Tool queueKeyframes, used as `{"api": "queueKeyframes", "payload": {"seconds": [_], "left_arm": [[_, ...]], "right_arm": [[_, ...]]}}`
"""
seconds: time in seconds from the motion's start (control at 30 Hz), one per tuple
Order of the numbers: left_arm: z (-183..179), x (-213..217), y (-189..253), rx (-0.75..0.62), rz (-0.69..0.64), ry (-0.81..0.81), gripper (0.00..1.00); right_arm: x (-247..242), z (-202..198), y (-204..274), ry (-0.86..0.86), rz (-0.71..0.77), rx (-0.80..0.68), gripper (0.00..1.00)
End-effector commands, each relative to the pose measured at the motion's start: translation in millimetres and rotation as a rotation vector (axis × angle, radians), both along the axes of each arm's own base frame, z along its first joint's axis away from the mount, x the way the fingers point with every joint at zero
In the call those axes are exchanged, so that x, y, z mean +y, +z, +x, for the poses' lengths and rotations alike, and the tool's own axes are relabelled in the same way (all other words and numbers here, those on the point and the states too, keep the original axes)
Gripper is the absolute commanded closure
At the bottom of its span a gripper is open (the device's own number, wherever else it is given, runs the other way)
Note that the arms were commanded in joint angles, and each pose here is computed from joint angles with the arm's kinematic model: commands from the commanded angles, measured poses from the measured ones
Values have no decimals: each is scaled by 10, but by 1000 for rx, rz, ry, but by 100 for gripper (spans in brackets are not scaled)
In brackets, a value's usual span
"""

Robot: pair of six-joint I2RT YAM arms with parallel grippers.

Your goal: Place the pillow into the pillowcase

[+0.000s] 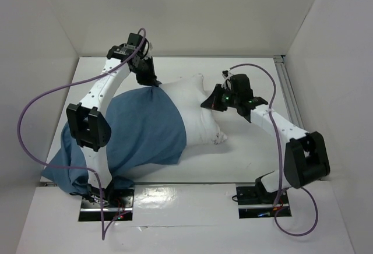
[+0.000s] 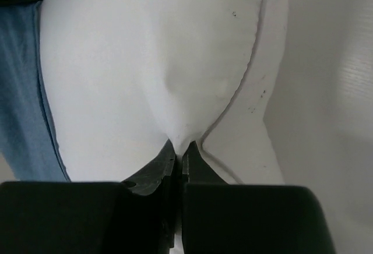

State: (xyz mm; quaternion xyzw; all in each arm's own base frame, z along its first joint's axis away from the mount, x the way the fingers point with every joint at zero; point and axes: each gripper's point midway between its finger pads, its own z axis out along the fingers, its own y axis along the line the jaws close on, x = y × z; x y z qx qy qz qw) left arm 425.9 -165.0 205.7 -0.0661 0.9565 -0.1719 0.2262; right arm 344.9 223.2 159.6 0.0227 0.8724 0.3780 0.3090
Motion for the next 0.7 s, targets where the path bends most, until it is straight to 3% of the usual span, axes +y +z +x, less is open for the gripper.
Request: {"api": "queueKeyframes", "payload": {"seconds": [0.0,0.13,0.23,0.3,0.43,0.57,0.67], "left_arm": [[41,158,330,-88,-15,13,90],[32,115,366,-94,-59,-6,90],[-1,-38,527,-124,-148,-55,100],[-19,-289,719,-185,-223,-134,100],[-351,-1214,1350,-280,-393,-402,100],[-746,-2032,1906,-321,-595,-599,100],[-1129,-2509,2225,-355,-746,-753,100]], "right_arm": [[-206,-118,81,-59,-57,-47,100],[-321,-337,12,-71,-84,-31,100],[-324,-391,-15,-63,-83,-19,100],[-267,-393,26,-49,-64,-30,100],[28,-308,457,-12,5,-102,100],[612,-563,1019,102,107,-200,100],[715,-664,1426,86,146,-278,100]]}}
